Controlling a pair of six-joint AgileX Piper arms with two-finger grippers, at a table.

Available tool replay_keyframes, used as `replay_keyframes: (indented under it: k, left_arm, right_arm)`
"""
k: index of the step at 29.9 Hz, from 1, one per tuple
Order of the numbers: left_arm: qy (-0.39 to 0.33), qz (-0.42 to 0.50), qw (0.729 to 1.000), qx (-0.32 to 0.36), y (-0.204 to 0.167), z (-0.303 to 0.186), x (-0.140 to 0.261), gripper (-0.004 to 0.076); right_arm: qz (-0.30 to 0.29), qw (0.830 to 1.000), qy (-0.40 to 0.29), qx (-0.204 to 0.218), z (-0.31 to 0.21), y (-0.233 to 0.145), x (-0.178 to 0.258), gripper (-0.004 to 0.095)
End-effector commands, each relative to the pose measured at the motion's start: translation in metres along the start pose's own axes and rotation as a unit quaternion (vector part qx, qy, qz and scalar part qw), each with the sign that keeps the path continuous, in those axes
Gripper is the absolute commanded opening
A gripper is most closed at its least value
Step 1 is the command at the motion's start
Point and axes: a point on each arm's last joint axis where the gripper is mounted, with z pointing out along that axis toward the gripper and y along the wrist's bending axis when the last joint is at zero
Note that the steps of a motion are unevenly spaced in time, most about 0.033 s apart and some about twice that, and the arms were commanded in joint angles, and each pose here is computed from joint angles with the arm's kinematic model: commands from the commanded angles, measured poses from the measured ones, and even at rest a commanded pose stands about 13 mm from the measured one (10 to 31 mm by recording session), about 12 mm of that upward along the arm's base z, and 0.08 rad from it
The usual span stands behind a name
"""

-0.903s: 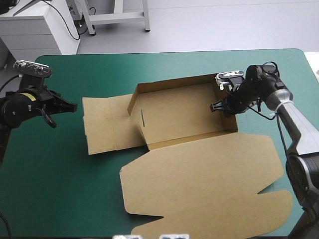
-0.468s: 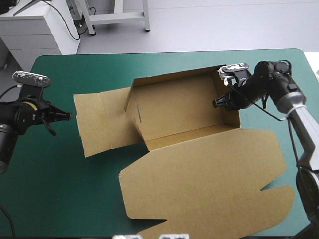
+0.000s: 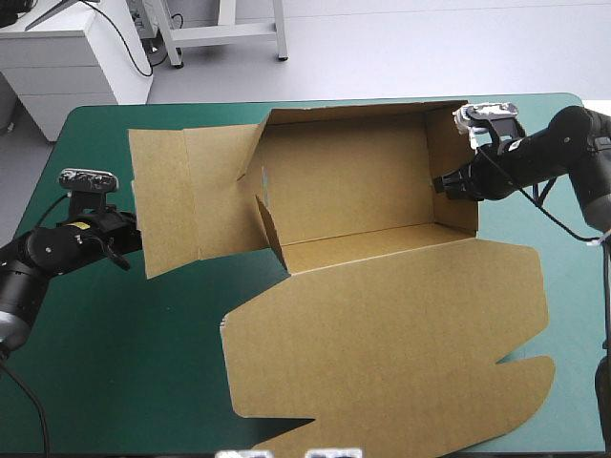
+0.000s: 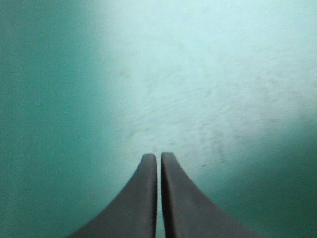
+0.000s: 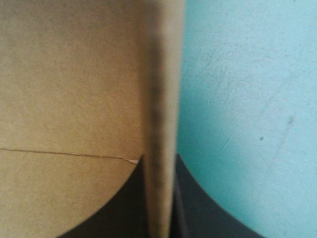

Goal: Fold the box

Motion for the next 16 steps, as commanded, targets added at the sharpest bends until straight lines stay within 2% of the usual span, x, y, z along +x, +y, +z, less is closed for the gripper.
replay_keyframes:
  k: [1, 11, 16]
  left_arm:
    - [-0.079, -0.040, 0.994, 0.064, -0.012, -0.004, -0.020, 0.0015]
    - [-0.092, -0.093, 0.964, 0.232, -0.032, 0.011, -0.027, 0.0015]
    - [-0.088, -0.084, 0.943, 0.309, -0.043, 0.003, -0.037, 0.0014]
  right_arm:
    - [-0.006, 0.998, -0.052, -0.021, -0.026, 0.014, -0.006, -0.0018]
    - [-0.010, 0.999, -0.049, -0.012, -0.026, 0.012, -0.005, -0.0016]
    - [-0.005, 0.999, -0.051, -0.009, -0.023, 0.010, -0.006, -0.0016]
